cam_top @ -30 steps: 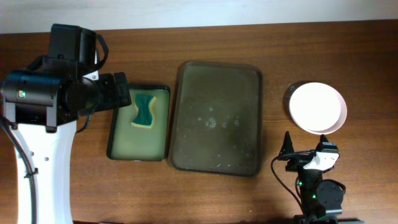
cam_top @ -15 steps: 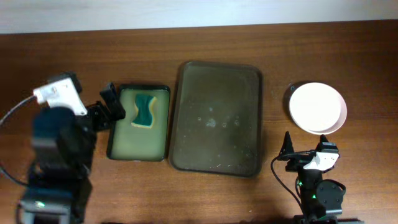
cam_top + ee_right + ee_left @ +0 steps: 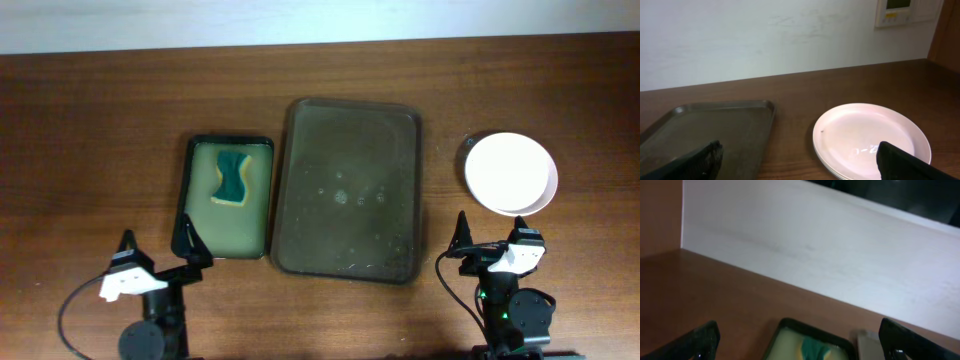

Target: Clean dirty plates on tray and stack at the side

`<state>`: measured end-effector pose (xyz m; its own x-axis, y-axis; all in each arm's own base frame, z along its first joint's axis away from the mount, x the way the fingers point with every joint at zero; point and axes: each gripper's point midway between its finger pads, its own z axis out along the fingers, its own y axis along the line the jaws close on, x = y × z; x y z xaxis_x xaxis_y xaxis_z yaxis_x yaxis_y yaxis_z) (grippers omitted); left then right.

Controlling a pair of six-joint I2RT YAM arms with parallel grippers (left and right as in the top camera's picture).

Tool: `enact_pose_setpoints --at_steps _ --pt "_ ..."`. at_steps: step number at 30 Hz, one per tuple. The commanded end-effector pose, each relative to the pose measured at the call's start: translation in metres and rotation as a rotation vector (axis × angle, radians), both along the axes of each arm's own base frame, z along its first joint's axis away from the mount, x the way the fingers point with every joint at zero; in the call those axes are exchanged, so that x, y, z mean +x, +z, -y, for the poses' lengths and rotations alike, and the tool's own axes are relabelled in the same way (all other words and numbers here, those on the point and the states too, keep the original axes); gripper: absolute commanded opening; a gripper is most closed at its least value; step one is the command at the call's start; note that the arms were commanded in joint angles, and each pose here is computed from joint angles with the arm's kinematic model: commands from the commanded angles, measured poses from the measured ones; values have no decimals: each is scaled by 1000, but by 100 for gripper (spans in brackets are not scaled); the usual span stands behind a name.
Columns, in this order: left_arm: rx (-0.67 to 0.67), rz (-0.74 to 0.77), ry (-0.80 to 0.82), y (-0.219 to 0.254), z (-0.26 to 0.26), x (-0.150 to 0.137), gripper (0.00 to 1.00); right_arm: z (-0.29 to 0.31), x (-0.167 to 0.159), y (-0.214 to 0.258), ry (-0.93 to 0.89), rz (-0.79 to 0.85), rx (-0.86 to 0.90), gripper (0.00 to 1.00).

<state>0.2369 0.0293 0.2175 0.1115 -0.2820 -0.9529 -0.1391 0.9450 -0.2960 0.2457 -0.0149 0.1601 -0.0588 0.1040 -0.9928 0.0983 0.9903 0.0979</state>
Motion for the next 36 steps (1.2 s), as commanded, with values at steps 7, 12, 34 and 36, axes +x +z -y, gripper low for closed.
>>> enact_pose_setpoints --at_steps 7,12,34,36 --pt "-3 -60 -33 -40 7 8 100 1 0 -3 -4 -5 6 98" --pt "-3 -132 -37 -58 7 8 100 1 0 -3 -4 -5 6 98" --pt "-3 -132 -37 -58 7 8 100 1 0 -3 -4 -5 6 98" --pt "-3 -132 -37 -58 7 8 100 1 0 -3 -4 -5 6 98"
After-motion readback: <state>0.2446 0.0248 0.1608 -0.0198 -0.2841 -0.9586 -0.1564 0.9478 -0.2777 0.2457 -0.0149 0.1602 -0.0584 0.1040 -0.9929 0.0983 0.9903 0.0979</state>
